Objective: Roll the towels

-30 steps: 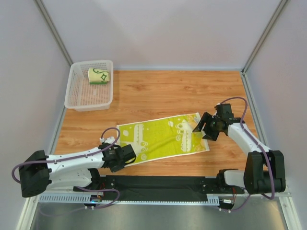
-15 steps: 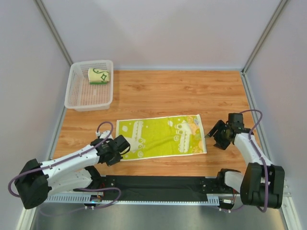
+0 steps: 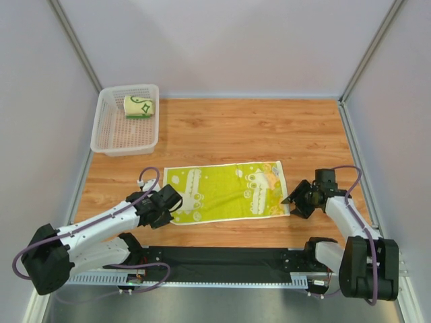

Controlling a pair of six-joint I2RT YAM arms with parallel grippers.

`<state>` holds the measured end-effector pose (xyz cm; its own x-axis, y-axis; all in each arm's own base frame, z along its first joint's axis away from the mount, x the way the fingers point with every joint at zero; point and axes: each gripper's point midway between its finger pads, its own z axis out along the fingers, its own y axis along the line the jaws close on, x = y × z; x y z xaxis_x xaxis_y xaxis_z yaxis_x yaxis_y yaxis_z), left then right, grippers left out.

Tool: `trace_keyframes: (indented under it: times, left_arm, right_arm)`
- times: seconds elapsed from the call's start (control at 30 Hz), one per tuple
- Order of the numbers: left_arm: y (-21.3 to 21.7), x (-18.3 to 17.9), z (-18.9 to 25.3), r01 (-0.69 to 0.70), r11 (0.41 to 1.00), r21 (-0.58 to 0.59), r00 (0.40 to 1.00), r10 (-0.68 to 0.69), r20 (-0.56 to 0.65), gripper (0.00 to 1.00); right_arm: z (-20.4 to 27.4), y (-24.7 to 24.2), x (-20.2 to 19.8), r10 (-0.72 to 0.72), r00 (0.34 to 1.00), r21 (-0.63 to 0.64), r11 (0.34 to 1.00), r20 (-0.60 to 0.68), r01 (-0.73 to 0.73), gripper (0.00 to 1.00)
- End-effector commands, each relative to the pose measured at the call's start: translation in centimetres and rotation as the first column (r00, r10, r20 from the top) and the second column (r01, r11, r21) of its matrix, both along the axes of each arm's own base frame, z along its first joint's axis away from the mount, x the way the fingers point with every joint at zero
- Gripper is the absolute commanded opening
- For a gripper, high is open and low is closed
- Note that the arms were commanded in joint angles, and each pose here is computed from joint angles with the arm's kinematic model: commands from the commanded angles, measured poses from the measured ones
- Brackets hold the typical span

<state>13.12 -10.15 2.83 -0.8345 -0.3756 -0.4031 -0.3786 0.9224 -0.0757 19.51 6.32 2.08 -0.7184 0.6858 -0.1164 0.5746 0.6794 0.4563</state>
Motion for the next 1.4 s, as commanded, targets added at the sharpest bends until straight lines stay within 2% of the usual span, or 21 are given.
trace_keyframes:
  times: [0.0, 0.03, 0.17, 0.27, 0.4, 0.6, 1.07, 1.37]
  left_arm:
    - [-0.7, 0.7, 1.2, 0.017, 0.999, -0.033, 0.999, -0.016, 0.032, 0.0]
    - [-0.6, 0.7, 1.2, 0.015, 0.999, -0.033, 0.999, -0.014, 0.034, 0.0]
    - [-0.4, 0.6, 1.4, 0.012, 0.999, -0.037, 0.999, -0.011, 0.04, 0.0]
    - [-0.5, 0.6, 1.4, 0.013, 0.999, -0.038, 0.999, -0.011, 0.038, 0.0]
    - [-0.5, 0.5, 1.4, 0.013, 0.999, -0.039, 0.999, -0.012, 0.033, 0.0]
    - [-0.4, 0.5, 1.5, 0.012, 0.999, -0.042, 0.999, -0.011, 0.036, 0.0]
    - [-0.1, 0.2, 1.5, 0.01, 0.999, -0.035, 0.999, -0.009, 0.032, 0.0]
    - [0.7, 0.1, 2.0, 0.0, 0.999, -0.038, 0.999, 0.002, 0.048, 0.0]
  right_arm:
    - [-0.8, 0.4, -1.7, 0.0, 0.999, 0.015, 1.0, -0.054, 0.0, 0.53]
    - [-0.8, 0.6, -1.8, 0.006, 0.998, 0.022, 1.0, -0.056, -0.005, 0.48]
    - [-0.5, 0.9, -2.8, 0.016, 0.998, 0.027, 1.0, -0.054, -0.015, 0.47]
    - [-0.2, 0.8, -3.1, 0.012, 0.999, 0.02, 1.0, -0.039, -0.011, 0.42]
    - [-0.4, 1.3, -4.2, 0.039, 0.997, 0.038, 0.999, -0.06, -0.037, 0.47]
    - [-0.6, 1.6, -4.8, 0.043, 0.997, 0.044, 0.998, -0.064, -0.04, 0.49]
    - [-0.8, 1.1, -3.4, 0.018, 0.997, 0.018, 1.0, -0.081, -0.016, 0.43]
    - [-0.9, 0.1, -2.8, -0.027, 0.996, -0.019, 0.999, -0.081, 0.025, 0.44]
